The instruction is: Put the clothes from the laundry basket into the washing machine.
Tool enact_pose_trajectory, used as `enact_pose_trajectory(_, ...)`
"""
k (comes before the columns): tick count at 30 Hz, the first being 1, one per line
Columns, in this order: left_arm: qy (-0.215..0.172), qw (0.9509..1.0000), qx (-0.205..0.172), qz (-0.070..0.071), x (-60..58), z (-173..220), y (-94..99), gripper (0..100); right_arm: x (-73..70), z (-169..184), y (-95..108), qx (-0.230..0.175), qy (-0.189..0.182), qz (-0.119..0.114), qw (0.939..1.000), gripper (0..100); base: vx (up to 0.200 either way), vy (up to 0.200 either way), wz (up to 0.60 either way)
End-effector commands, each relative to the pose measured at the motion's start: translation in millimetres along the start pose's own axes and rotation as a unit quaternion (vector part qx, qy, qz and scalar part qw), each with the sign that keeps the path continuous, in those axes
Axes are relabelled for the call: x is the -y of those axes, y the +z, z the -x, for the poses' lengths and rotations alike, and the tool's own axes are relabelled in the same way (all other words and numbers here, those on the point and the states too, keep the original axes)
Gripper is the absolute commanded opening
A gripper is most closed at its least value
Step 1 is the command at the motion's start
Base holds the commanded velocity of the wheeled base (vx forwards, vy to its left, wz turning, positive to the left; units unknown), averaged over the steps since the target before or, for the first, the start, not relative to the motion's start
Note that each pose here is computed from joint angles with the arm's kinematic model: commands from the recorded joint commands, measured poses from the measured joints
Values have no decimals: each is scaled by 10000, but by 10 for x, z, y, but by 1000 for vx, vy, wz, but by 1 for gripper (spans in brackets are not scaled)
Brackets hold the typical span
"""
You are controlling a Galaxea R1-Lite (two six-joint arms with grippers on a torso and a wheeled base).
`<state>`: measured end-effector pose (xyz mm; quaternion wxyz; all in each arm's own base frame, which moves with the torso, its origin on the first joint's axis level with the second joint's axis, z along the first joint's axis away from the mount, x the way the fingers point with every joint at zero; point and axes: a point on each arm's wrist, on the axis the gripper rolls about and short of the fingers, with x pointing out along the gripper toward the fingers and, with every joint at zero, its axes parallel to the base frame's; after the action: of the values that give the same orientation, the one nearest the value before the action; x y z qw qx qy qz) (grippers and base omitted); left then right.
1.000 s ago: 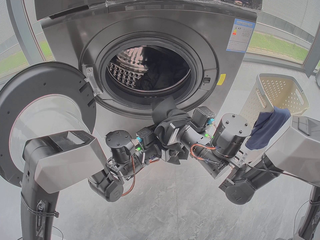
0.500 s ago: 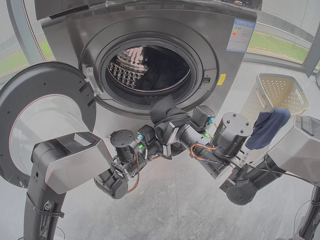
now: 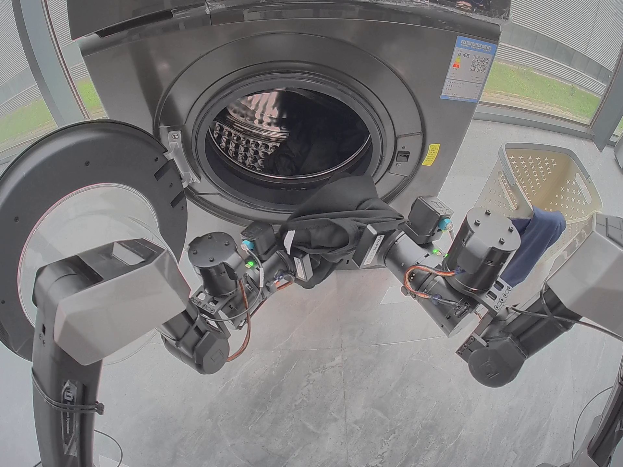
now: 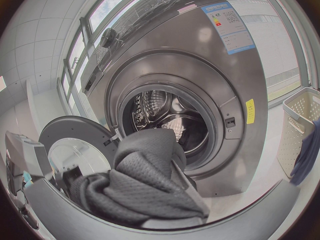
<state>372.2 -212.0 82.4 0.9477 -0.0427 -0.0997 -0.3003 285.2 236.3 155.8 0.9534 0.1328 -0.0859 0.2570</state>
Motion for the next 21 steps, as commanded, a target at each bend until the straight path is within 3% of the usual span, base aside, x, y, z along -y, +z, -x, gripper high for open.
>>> enact_pose_trajectory(1, 70, 9992, 388, 74, -18, 106, 458, 0, 103, 65, -57, -175, -139, 18, 9997, 0, 0, 0, 0)
enact_pose_trajectory(4, 72, 9989, 427, 151, 9, 193, 586, 0, 134, 47, -57, -160, -174, 34, 9997, 0, 0, 0, 0)
enact_pose_trajectory(8, 82, 9991, 390, 161, 10, 252, 616, 0, 156, 28, -80, -138, -162, 28, 9998, 0, 0, 0, 0)
enact_pose_trajectory(9, 76, 9991, 374, 164, 17, 259, 613, 0, 156, 28, -80, -140, -147, 20, 9998, 100, 0, 0, 0)
enact_pose_trajectory(12, 79, 9993, 321, 162, 21, 298, 616, 0, 160, 57, -86, -198, -127, -10, 9997, 100, 0, 0, 0)
enact_pose_trajectory(14, 86, 9993, 321, 167, 19, 325, 642, 0, 179, 145, -156, -440, -106, 88, 9989, 100, 0, 0, 0)
enact_pose_trajectory(18, 81, 9991, 382, 182, 33, 440, 790, 0, 229, 565, -326, -1183, 401, 380, 9914, 100, 0, 0, 0)
enact_pose_trajectory(21, 66, 9991, 381, 199, 55, 552, 884, 0, 253, 758, -337, -1308, 616, 392, 9887, 100, 0, 0, 0)
